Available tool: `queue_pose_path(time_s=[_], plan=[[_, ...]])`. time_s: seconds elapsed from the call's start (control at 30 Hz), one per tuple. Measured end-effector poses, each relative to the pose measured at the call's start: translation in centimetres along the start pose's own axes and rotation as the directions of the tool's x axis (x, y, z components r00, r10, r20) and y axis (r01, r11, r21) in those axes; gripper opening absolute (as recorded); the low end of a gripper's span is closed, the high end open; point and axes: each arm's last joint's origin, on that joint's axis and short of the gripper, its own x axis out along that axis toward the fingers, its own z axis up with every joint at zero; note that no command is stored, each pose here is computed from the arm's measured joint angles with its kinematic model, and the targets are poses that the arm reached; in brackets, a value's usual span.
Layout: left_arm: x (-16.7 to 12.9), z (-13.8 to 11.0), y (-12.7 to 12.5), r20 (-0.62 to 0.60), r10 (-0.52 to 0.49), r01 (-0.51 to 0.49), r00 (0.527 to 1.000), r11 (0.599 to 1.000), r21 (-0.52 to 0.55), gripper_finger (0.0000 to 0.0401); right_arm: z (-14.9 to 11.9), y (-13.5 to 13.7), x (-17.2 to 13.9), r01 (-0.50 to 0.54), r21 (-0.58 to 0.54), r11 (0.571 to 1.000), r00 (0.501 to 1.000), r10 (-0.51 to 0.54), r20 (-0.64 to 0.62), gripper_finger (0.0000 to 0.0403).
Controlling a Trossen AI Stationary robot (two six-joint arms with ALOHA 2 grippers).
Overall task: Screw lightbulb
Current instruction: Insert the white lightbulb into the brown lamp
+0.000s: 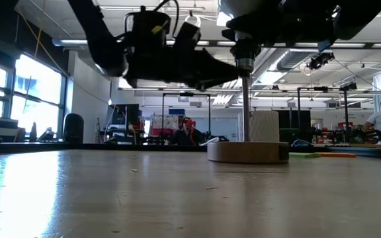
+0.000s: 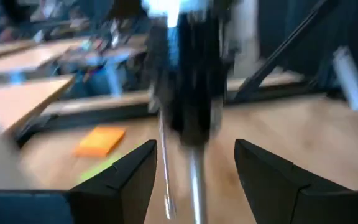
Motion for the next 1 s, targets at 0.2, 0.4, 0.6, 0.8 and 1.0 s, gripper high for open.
queue_pose_path(time_s=[0.2,0.4,0.6,0.8,1.0], plan=[[2.2,0.4,1.9,0.045,-0.136,0.136,0.99,0.991,0.004,0.0209,0.0,0.1,0.1,0.001,0.011,1.0,1.0,-0.001,-0.001,0.0128],[2.6,1.7,3.2,0.063,-0.233,0.233,0.97,0.972,0.005,0.0206,0.0,0.1,0.1,-0.004,0.017,1.0,1.0,0.004,0.005,0.0128],[3.0,2.0,3.4,0.033,-0.246,0.245,0.969,0.969,0.017,0.0177,0.0,0.1,0.1,-0.007,0.018,1.0,1.0,0.007,0.005,0.0128],[3.0,2.1,3.2,0.035,-0.249,0.248,0.968,0.969,0.009,0.0165,0.0,0.1,0.1,-0.008,0.018,1.0,1.0,0.008,0.003,0.0128],[3.3,2.2,2.4,0.027,-0.223,0.223,0.974,0.975,0.012,0.0165,-0.1,0.2,0.1,-0.003,0.028,1.0,1.0,0.004,-0.004,0.0127]])
